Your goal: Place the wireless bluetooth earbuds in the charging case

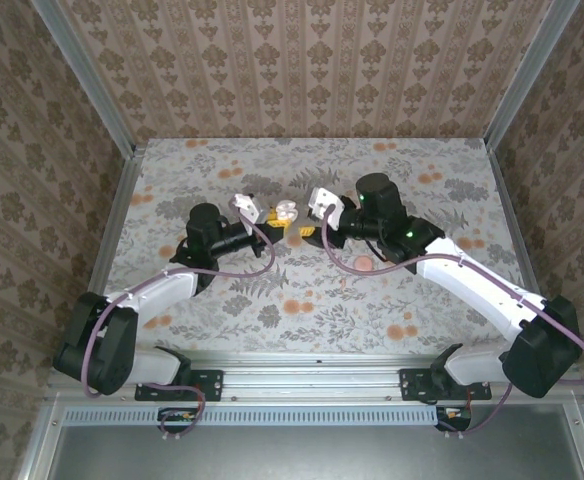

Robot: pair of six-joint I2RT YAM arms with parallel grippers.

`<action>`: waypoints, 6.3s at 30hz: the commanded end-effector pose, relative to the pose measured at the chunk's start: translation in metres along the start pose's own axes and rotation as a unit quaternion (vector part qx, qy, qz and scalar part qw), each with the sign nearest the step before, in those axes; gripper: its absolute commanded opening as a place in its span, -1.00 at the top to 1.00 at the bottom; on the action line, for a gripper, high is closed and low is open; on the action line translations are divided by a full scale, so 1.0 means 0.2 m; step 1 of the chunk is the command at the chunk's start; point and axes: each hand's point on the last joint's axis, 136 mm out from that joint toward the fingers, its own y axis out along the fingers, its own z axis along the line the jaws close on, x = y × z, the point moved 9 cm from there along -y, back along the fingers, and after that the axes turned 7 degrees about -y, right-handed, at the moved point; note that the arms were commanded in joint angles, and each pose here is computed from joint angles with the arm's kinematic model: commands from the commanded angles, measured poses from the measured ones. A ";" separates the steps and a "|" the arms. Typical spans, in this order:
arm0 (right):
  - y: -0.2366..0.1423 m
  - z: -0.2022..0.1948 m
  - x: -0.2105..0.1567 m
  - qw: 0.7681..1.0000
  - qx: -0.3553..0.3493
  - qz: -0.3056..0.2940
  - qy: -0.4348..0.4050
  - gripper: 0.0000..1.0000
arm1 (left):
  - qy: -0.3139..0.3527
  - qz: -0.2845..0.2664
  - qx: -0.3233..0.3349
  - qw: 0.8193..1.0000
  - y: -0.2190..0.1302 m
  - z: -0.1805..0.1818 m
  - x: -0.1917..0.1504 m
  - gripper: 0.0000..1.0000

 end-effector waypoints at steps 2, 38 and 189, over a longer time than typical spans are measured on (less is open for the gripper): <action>0.01 0.03 -0.03 0.997 0.036 0.009 -0.065 -0.01 | 0.032 -0.001 -0.021 0.999 -0.02 -0.03 0.03 0.79; 0.19 0.01 0.05 0.995 0.065 -0.036 -0.072 0.19 | 0.033 -0.004 -0.016 0.999 -0.04 -0.05 0.04 0.79; 0.35 -0.39 -1.04 0.619 -0.134 0.470 0.615 0.35 | -0.015 0.065 0.095 0.993 -0.13 -0.03 -0.31 0.79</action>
